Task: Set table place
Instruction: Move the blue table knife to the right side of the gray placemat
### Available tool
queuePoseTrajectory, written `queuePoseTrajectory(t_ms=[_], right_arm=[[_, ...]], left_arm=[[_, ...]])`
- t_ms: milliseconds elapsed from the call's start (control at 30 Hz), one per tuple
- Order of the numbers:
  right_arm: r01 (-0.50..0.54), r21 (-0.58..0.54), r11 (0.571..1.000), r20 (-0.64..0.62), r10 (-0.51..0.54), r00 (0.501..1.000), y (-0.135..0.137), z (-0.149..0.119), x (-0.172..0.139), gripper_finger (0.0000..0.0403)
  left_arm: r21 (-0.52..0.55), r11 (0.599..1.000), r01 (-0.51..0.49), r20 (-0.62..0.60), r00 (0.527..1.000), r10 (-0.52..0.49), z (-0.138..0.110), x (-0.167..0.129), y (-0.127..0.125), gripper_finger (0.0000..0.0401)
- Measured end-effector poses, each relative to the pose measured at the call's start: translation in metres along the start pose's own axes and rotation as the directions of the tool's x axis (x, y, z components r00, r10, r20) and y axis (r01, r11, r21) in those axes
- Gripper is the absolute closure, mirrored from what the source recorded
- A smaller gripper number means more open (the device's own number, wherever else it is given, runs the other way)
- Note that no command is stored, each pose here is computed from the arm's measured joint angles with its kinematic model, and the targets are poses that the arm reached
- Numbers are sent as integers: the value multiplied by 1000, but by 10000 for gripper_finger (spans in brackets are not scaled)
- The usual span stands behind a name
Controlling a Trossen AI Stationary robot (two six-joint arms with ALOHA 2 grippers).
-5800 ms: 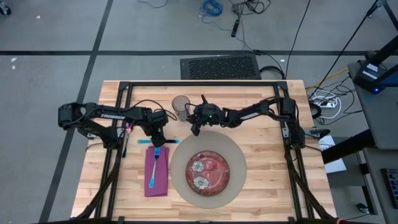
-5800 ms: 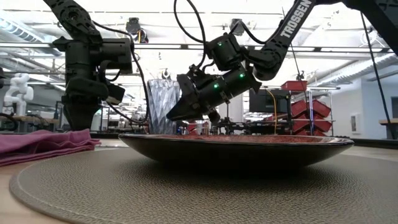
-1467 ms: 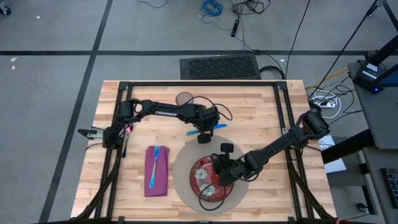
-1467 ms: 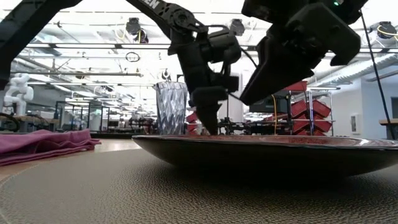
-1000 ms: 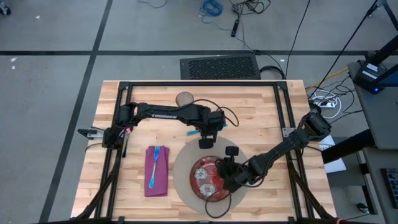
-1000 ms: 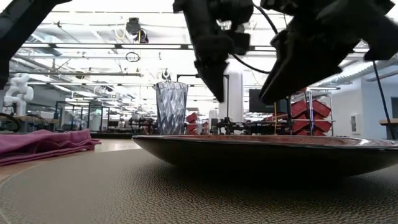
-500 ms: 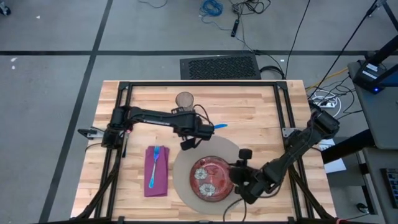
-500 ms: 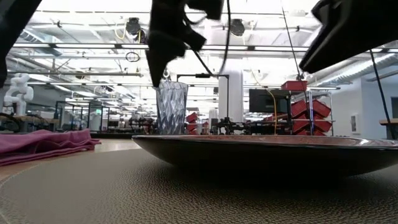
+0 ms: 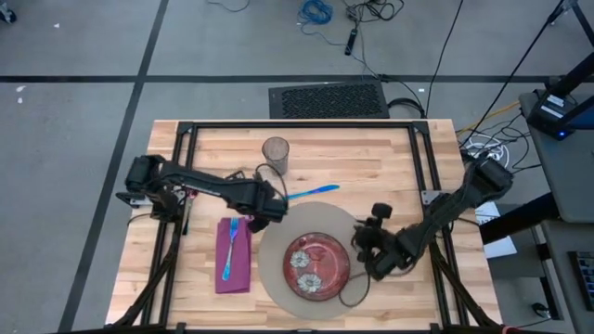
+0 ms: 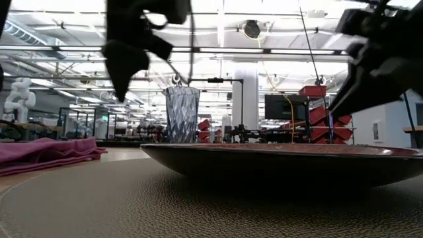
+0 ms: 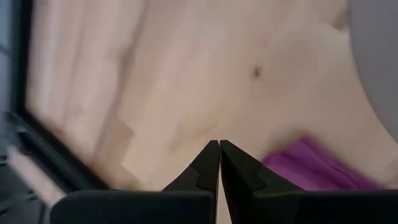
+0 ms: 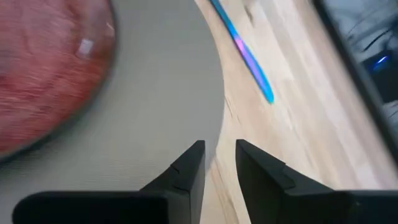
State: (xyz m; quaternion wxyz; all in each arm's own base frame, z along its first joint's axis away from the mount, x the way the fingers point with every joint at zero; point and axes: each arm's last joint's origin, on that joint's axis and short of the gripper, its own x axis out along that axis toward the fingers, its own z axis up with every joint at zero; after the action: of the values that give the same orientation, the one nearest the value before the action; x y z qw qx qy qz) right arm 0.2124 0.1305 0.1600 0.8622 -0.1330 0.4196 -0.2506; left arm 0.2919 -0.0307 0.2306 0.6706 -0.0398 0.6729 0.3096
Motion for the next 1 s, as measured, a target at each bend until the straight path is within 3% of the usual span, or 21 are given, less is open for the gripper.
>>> queuePoseTrajectory(t_ms=[200, 433, 733, 1000], right_arm=[[-202, 91, 975, -11, 203, 979, -37, 1, 34, 328], [-488, 91, 868, 61, 484, 873, -88, 25, 65, 328], [-527, 155, 836, 66, 524, 849, -136, 29, 107, 328], [-544, 152, 825, 93, 536, 839, -133, 45, 148, 328]], left_arm=[[-59, 998, 9, -14, 1000, -10, -33, 21, 1, 401], [-80, 994, 73, 7, 997, -72, -50, 27, -5, 401], [-44, 988, 147, 134, 981, -140, -48, 23, -20, 401], [-31, 972, 231, 294, 932, -212, -15, 27, -14, 401]])
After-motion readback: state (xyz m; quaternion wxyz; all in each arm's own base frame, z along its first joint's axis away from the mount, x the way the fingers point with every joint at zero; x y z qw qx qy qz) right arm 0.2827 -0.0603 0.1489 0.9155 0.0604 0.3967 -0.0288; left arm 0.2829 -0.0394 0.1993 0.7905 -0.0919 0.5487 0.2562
